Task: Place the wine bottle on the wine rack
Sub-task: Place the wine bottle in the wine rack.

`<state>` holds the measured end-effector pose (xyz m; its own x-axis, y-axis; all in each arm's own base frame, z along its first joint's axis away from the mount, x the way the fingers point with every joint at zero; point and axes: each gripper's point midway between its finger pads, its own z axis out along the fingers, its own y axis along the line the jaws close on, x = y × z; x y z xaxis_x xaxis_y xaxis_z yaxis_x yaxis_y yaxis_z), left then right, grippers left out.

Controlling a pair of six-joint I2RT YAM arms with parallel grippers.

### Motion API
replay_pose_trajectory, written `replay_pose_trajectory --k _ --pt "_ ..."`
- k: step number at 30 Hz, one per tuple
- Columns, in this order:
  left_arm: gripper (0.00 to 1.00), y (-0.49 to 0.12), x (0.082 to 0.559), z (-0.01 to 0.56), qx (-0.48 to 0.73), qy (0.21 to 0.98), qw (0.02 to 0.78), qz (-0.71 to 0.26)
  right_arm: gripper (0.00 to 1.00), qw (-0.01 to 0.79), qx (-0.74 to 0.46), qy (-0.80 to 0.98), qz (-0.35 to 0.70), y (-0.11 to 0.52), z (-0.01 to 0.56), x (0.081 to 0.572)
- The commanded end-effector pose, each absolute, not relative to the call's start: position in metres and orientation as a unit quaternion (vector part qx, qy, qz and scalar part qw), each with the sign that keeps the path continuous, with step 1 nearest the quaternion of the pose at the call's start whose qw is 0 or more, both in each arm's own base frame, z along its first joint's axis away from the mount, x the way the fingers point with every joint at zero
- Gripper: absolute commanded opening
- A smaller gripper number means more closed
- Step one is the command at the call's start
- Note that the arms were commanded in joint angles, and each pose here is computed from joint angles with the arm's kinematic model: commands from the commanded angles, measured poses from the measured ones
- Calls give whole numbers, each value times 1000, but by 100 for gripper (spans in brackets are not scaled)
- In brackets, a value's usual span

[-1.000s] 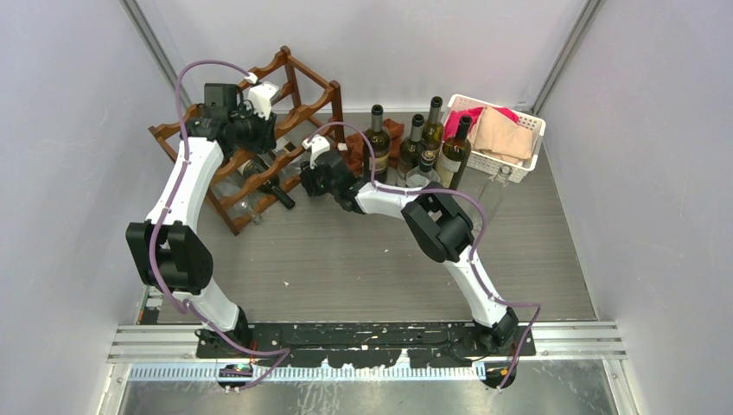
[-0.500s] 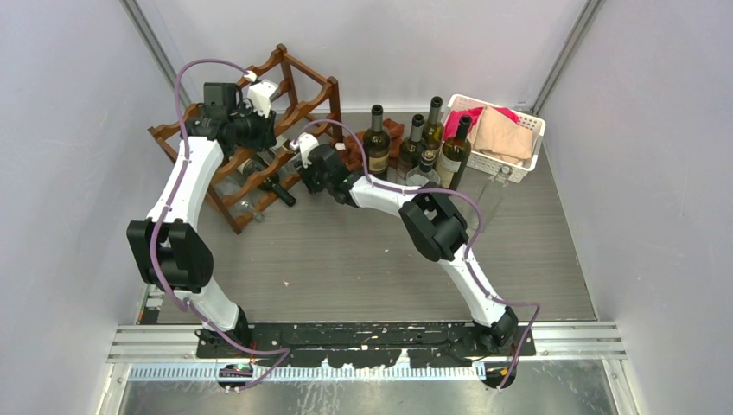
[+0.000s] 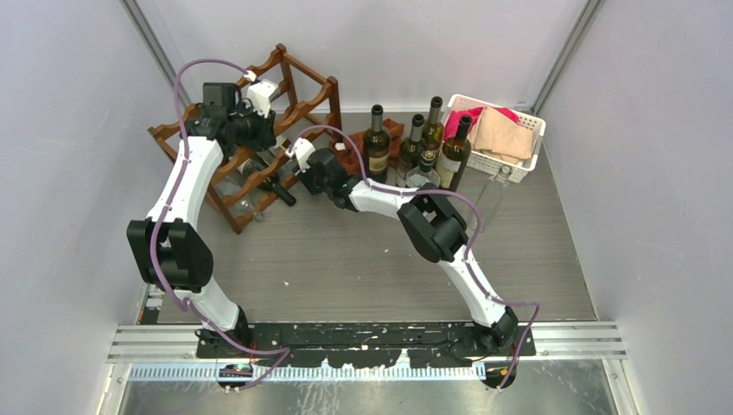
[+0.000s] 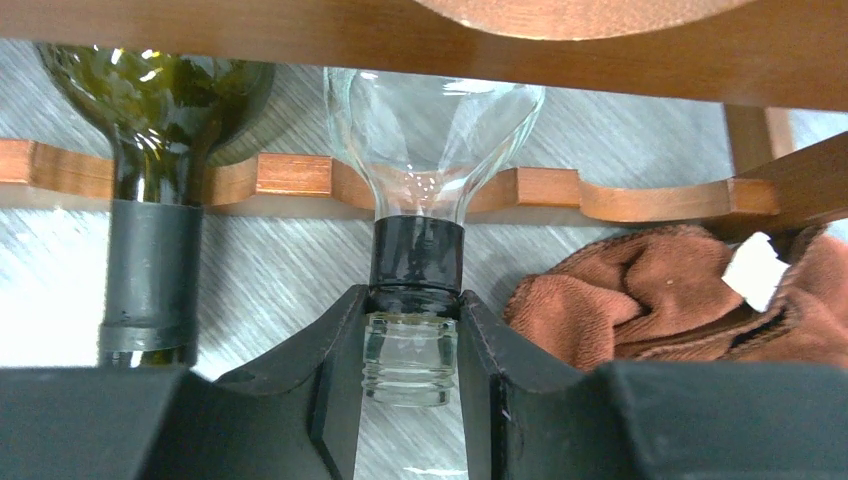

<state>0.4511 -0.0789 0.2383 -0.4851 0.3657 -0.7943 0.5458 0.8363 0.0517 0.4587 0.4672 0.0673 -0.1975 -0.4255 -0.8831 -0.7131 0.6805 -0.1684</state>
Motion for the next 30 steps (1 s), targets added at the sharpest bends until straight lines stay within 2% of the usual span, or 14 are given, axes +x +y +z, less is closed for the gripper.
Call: replay_pose_trajectory --k 1,8,14,17,25,30 --pt "16 -109 427 223 266 866 381 -187 1 532 -458 705 102 473 59 451" --pt "15 -112 425 223 268 864 378 -196 1 563 -452 682 118 485 73 454" --pt "15 -113 421 221 269 865 374 -200 1 601 -385 677 177 491 105 460" --pt "14 -114 421 219 269 865 371 -204 1 624 -357 647 255 498 127 449" --pt "14 -118 422 218 272 863 368 -214 1 609 -246 679 329 497 142 457" --pt "14 -118 421 218 273 863 366 -215 1 589 -223 680 374 504 138 452"
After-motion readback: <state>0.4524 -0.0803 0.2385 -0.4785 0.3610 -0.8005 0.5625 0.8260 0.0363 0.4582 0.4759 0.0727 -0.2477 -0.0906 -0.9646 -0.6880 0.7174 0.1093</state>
